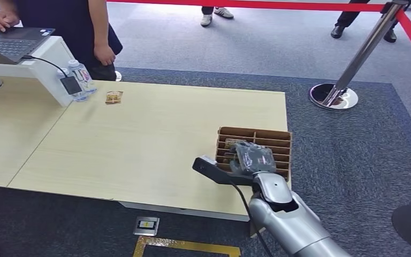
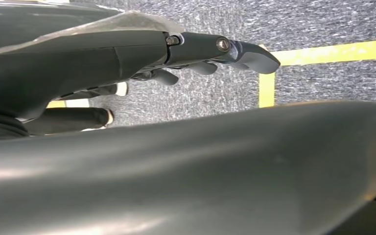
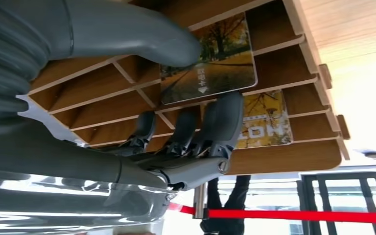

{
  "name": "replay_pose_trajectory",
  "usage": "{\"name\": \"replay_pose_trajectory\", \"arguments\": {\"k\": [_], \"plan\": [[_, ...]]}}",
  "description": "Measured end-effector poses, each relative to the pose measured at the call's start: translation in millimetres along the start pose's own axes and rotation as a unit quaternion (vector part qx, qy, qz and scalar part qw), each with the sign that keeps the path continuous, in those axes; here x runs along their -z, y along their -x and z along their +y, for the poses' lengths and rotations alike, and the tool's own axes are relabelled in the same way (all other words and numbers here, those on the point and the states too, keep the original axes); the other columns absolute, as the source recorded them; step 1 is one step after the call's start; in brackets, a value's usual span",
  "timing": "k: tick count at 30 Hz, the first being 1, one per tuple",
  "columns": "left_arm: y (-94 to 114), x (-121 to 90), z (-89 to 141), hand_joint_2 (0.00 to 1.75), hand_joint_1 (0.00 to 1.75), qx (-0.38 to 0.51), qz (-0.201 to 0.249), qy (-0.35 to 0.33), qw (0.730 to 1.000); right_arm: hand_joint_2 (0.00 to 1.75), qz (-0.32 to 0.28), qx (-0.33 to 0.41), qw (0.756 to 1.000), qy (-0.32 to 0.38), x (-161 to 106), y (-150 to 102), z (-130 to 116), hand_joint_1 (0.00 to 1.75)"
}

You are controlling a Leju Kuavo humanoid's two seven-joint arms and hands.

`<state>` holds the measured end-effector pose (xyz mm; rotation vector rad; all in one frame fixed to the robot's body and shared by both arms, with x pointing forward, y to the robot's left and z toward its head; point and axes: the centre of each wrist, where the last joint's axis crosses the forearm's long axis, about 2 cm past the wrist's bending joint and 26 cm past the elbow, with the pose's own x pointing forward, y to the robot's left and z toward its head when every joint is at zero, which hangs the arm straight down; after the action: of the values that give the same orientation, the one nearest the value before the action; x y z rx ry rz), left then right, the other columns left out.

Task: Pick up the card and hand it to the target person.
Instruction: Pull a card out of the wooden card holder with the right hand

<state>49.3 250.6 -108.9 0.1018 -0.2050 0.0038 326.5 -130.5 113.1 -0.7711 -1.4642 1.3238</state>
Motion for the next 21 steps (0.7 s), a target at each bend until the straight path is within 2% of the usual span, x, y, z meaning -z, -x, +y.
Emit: {"name": "replay_pose_trajectory", "arguments": {"k": [7,9,11,13,21], "plan": [[0.1,0.0,0.0,0.0,0.0,0.0,0.001,0.0,1.0,1.75,0.003,0.001,1.0,-0.002,3.8,0.3,-0.6,0.94],[0.2,0.0,0.0,0.0,0.0,-0.001,0.001,0.0,1.0,1.75,0.004,0.001,1.0,-0.002,3.9,0.8,-0.4,1.12],[0.2,0.0,0.0,0.0,0.0,-0.001,0.001,-0.001,1.0,1.75,0.004,0.0,1.0,-0.002,4.1,1.0,-0.3,1.5],[0.2,0.0,0.1,0.0,0.0,-0.001,0.001,-0.002,1.0,1.75,0.003,0.0,1.0,-0.002,4.6,1.3,-0.6,1.75],[0.3,-0.1,-0.1,0.0,0.0,-0.002,0.001,-0.002,1.0,1.75,0.0,-0.002,1.0,0.001,5.2,1.3,-0.9,1.75]]}}
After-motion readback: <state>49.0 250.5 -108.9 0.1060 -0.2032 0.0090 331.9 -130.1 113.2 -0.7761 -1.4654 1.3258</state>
